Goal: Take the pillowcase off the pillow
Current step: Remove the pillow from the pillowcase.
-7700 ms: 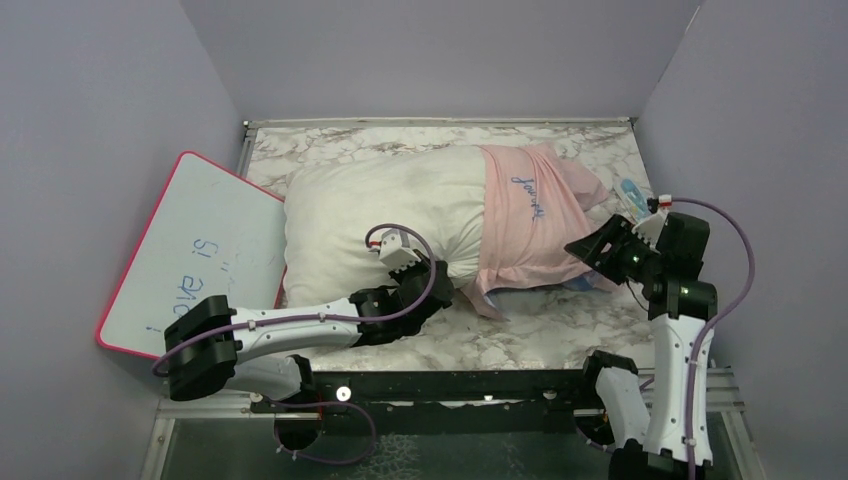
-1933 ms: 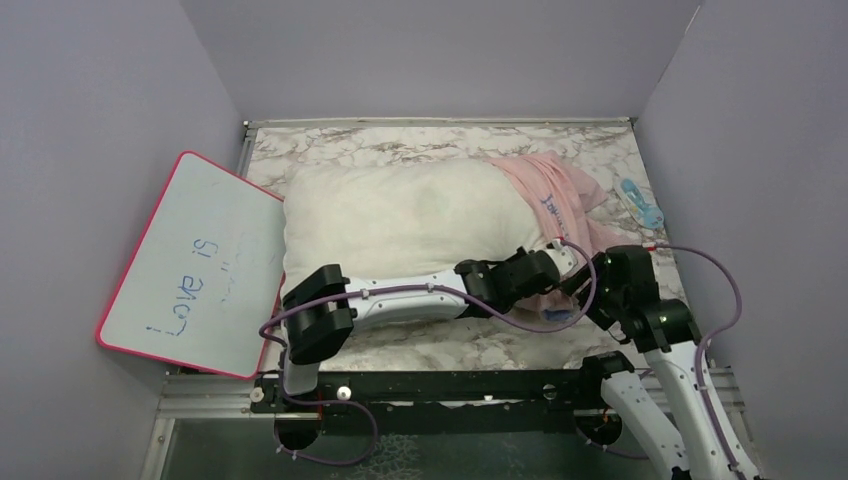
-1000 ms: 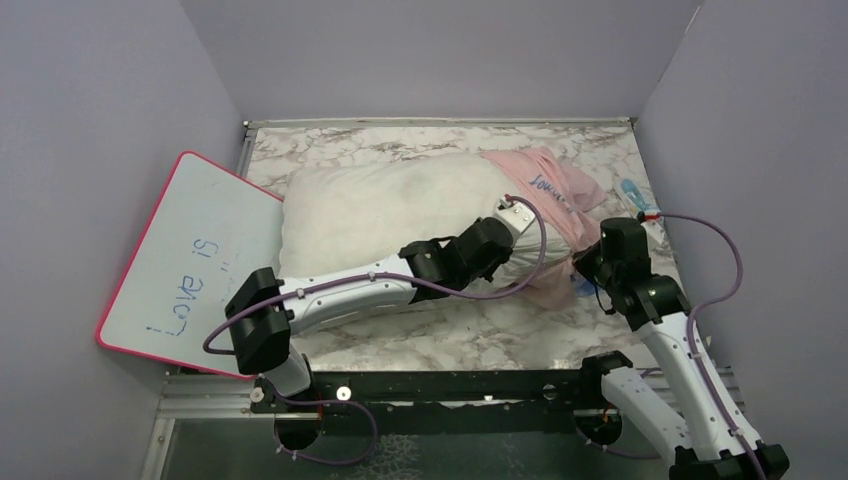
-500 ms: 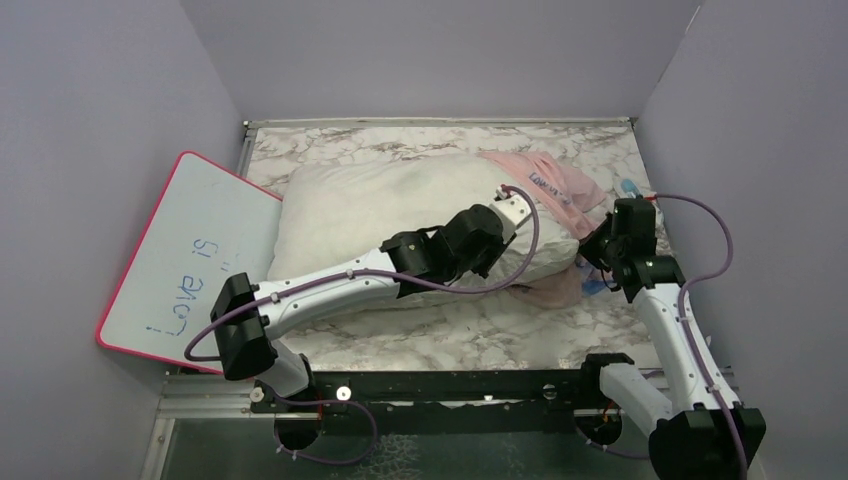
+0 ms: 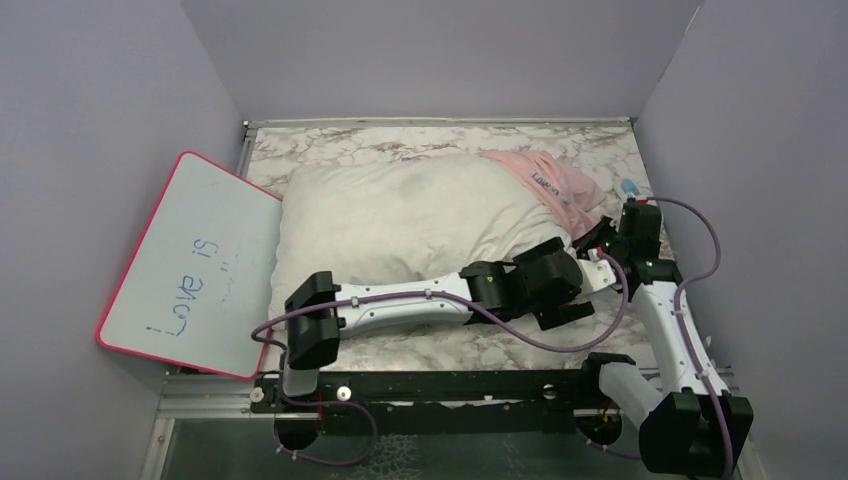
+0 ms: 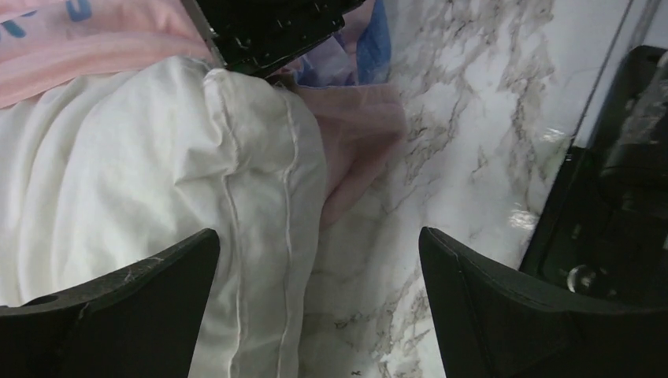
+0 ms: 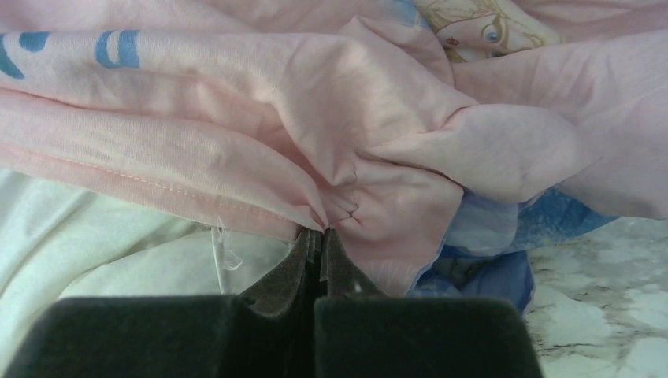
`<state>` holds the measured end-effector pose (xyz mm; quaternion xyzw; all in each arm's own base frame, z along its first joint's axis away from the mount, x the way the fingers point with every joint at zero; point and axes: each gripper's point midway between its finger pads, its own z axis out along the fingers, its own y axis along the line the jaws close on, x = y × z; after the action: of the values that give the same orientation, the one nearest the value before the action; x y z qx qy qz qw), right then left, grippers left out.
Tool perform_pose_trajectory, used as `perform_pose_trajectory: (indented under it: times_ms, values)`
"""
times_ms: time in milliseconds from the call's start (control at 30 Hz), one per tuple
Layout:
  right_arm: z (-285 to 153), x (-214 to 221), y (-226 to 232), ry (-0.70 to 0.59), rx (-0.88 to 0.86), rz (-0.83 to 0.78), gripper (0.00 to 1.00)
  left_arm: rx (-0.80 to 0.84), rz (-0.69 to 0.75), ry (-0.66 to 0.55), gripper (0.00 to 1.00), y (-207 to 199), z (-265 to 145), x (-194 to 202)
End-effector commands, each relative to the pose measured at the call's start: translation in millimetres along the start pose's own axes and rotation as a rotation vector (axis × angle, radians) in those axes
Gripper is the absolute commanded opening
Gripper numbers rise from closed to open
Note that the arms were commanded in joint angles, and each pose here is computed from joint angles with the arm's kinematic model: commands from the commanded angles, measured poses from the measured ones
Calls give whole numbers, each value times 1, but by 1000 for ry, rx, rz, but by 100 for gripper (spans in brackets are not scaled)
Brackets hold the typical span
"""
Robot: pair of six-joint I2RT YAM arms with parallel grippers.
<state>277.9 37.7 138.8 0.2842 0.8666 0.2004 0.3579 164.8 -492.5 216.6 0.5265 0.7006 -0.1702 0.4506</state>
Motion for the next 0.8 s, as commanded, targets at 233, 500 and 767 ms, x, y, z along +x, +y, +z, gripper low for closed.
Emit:
perform_pose_trajectory:
  times_ms: [233, 500, 767]
  values:
    - [-3, 10, 22, 51, -154, 31, 1, -397, 48, -27, 85, 75, 28, -1]
    - [-15, -14, 19, -65, -109, 59, 0, -248, -72, -27, 0, 78, 40, -9]
    - [-16, -74, -12, -171, 74, 112, 0, 20, -323, -196, 0, 88, -38, -29]
